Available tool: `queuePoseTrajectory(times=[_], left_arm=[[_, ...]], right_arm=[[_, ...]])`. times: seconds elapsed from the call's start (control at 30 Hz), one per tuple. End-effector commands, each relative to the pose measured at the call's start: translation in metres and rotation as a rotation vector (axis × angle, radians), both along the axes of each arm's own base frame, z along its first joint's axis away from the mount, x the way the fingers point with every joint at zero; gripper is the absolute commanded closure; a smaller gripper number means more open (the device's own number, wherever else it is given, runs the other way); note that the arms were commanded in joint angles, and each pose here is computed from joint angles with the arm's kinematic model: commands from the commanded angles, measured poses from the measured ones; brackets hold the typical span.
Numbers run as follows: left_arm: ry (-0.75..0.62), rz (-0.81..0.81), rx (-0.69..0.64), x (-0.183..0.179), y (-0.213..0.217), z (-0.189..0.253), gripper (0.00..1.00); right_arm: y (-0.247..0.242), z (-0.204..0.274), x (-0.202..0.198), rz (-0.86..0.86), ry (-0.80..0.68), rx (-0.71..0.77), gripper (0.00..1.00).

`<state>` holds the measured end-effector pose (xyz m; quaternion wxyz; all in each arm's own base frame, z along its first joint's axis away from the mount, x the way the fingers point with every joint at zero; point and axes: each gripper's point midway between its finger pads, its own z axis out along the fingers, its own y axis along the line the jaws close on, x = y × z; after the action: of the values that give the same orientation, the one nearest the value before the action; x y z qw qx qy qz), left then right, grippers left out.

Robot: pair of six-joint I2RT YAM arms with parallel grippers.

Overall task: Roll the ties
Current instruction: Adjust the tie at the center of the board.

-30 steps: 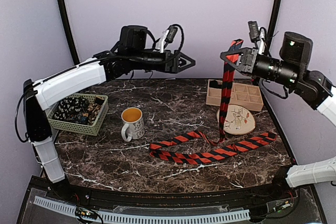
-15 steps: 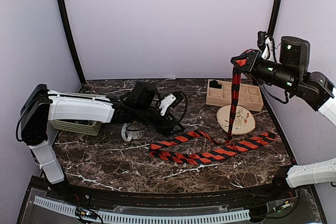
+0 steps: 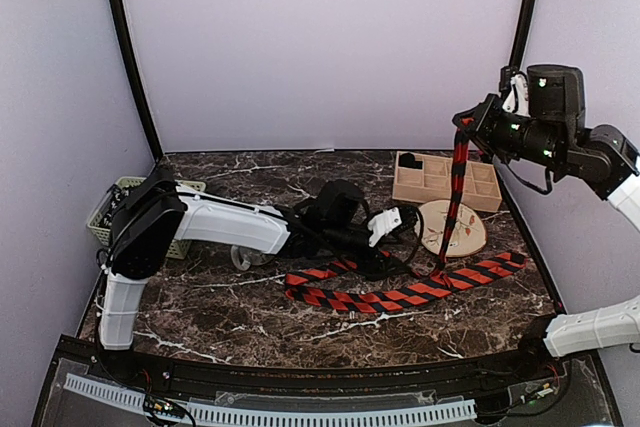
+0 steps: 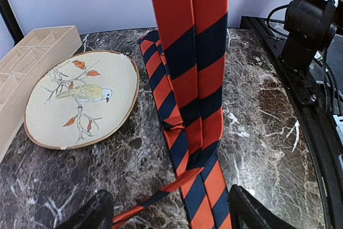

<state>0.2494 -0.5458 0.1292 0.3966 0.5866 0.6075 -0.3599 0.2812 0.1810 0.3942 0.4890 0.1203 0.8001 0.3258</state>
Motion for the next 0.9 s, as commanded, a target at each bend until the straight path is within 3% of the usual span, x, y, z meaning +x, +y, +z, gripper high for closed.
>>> queuePoseTrajectory(times=[0.0, 0.3, 0.53, 0.57, 0.63, 0.77, 0.87], left_arm=[[-0.081, -0.045, -0.023, 0.005, -0.020, 0.005, 0.23], [-0.034, -0.119, 0.005, -0.008, -0.032, -0.023, 0.28], [-0.076, -0.137, 0.042, -0.013, -0.040, -0.043, 0.29], [-0.091, -0.137, 0.045, -0.012, -0.043, -0.043, 0.33], [-0.118, -0.136, 0.074, -0.012, -0.045, -0.049, 0.51], [-0.158, -0.075, 0.149, -0.008, -0.037, -0.041, 0.99], [-0.134, -0.050, 0.164, -0.016, -0.016, -0.008, 1.00]], right_arm=[[-0.011, 0.012, 0.003, -0.061, -0.006, 0.016, 1.00], [-0.029, 0.017, 0.001, -0.133, 0.011, 0.006, 1.00], [-0.032, 0.019, 0.000, -0.136, 0.024, 0.012, 1.00], [-0.033, 0.020, -0.001, -0.135, 0.027, 0.013, 1.00], [-0.035, 0.022, -0.003, -0.140, 0.031, 0.009, 1.00], [-0.045, 0.025, -0.007, -0.169, 0.033, -0.012, 1.00], [-0.056, 0.020, -0.010, -0.205, 0.046, -0.043, 1.00]])
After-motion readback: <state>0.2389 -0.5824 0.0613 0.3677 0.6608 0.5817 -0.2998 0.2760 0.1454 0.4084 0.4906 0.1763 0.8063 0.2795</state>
